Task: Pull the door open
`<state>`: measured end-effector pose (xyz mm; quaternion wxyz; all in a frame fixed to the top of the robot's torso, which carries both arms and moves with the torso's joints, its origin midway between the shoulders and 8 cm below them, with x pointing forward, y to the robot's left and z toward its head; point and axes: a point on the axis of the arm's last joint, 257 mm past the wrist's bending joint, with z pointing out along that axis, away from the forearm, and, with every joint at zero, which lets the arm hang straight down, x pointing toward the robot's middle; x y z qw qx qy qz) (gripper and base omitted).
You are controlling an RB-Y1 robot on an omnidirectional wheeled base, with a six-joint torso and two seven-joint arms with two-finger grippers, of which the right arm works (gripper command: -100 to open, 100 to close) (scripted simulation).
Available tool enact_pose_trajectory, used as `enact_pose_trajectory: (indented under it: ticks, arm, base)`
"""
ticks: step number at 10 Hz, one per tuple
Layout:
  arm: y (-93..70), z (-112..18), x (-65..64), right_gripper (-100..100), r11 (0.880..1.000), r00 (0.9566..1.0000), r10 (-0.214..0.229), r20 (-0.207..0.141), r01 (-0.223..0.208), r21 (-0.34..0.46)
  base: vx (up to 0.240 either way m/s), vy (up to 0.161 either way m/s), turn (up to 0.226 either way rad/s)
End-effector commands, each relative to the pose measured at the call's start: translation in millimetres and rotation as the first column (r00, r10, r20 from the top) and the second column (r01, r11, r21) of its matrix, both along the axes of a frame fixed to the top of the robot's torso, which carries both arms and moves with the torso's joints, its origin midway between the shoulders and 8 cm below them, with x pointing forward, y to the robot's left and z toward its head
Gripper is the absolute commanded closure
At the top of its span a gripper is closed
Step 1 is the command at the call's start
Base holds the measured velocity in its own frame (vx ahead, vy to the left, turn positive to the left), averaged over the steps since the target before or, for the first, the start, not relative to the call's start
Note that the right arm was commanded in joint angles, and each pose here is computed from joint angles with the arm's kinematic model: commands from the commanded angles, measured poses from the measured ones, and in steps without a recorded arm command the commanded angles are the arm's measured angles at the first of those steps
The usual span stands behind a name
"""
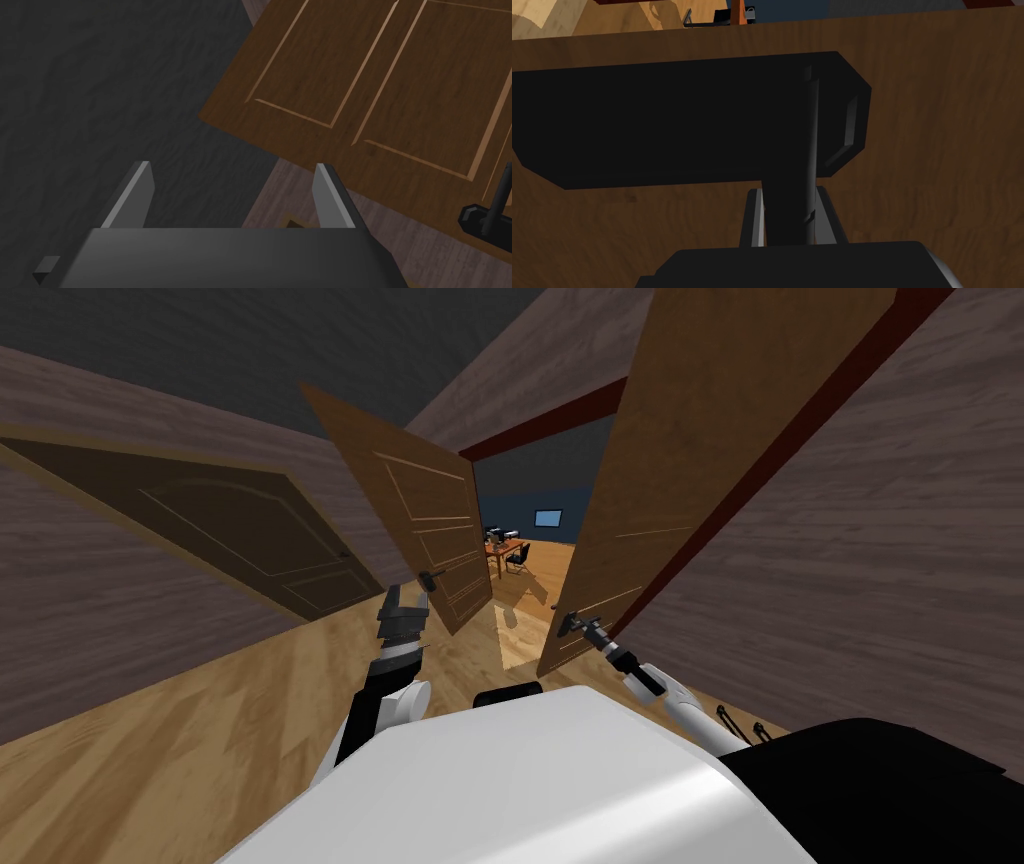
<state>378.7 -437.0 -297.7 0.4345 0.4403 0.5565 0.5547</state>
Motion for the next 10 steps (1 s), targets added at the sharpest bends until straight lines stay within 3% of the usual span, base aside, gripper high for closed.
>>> enact_pose_trajectory:
  ticks: [1,10]
  arm:
    - [-1.4,0.6,-1.9,100,1.0,1.0,0.006,0.001,-0.006,0.0]
    - [-8.5,4.1,-12.0,100,0.999,0.9993,0.038,0.007,-0.038,-0.003]
  base:
    - [-0.133,-0.049,0.14]
    - [-0.178,-0.092,0.132]
